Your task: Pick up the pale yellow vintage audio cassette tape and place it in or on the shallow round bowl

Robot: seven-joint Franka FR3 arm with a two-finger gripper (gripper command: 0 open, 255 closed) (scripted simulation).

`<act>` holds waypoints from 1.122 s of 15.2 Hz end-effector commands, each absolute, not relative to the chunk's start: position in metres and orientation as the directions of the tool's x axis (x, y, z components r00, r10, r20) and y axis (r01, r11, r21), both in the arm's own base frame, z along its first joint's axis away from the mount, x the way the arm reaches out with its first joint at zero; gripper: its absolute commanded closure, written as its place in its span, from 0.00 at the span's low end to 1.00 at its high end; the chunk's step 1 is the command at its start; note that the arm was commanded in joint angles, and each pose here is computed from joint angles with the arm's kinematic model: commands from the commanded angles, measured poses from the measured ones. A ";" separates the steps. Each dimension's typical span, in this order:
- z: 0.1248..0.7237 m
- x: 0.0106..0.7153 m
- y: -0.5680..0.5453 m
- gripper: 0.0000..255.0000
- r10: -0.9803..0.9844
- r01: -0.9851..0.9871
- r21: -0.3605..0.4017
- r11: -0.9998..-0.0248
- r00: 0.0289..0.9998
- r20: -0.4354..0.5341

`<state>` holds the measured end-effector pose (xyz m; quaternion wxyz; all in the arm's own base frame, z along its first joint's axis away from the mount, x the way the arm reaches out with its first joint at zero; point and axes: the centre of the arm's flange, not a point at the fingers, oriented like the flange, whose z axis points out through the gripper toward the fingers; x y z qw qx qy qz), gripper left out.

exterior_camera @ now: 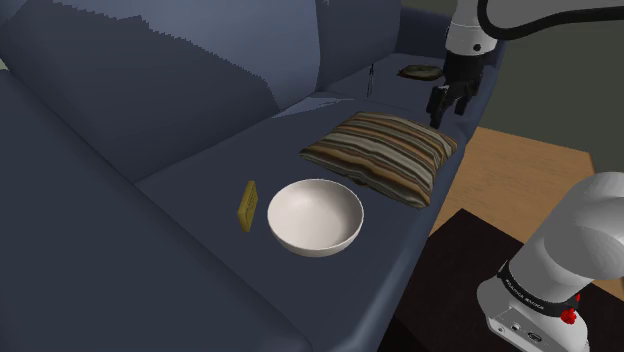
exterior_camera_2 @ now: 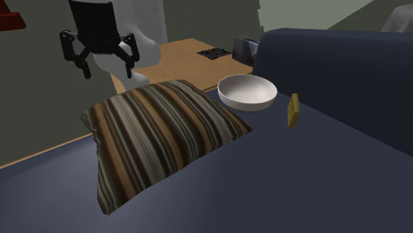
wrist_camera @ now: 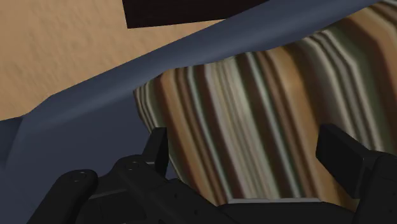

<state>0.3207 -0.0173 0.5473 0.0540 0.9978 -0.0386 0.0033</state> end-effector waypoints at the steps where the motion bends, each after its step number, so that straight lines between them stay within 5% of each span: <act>1: 0.547 0.321 -0.017 0.00 -0.077 -0.077 0.107 -0.991 0.997 0.011; 17: 0.509 0.373 0.177 0.00 -0.284 -0.285 0.063 -0.957 0.959 0.011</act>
